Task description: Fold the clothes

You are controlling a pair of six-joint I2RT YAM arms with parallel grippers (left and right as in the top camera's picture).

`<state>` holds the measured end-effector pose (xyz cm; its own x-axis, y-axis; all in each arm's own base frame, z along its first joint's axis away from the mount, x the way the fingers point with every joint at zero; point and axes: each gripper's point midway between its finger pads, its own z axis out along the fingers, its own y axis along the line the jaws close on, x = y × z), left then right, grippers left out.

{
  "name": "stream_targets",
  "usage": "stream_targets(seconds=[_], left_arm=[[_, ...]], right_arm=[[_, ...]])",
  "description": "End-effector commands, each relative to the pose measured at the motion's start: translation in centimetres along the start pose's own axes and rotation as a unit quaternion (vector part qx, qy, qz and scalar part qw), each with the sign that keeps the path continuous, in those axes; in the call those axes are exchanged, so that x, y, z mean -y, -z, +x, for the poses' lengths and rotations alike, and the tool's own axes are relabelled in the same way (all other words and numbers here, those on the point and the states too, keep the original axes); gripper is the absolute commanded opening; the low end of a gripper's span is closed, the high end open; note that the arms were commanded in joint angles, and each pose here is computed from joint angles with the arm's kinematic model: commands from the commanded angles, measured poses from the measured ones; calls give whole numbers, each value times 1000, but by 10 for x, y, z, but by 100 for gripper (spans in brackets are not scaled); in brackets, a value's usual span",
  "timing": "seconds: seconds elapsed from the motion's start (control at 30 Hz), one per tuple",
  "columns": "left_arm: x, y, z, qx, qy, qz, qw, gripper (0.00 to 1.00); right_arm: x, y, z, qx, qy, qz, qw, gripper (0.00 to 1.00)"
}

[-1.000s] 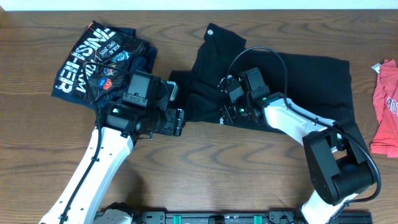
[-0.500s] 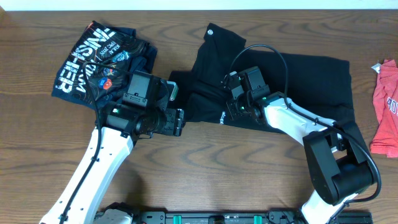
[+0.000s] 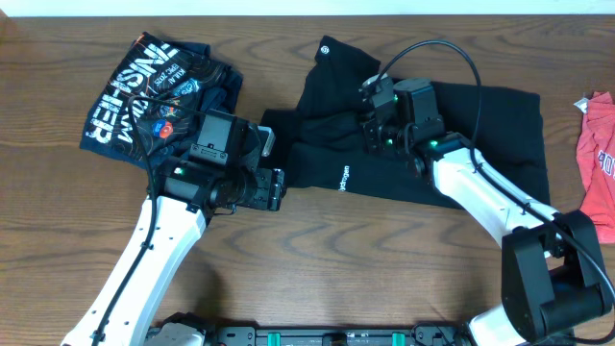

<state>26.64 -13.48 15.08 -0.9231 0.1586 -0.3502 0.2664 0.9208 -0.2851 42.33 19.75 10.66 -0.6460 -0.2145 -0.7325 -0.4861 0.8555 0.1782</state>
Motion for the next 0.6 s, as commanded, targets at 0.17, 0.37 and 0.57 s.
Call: stream_targets(seconds=[0.17, 0.37, 0.57], left_arm=[[-2, 4, -5, 7, 4, -6, 1000, 74], [-2, 4, -2, 2, 5, -7, 1000, 74], [-2, 4, -3, 2, 5, -7, 1000, 74]], right_arm=[[25, -18, 6, 0, -11, 40, 999, 17], [39, -19, 19, -22, -33, 65, 997, 20], [26, -18, 56, -95, -56, 26, 994, 35]])
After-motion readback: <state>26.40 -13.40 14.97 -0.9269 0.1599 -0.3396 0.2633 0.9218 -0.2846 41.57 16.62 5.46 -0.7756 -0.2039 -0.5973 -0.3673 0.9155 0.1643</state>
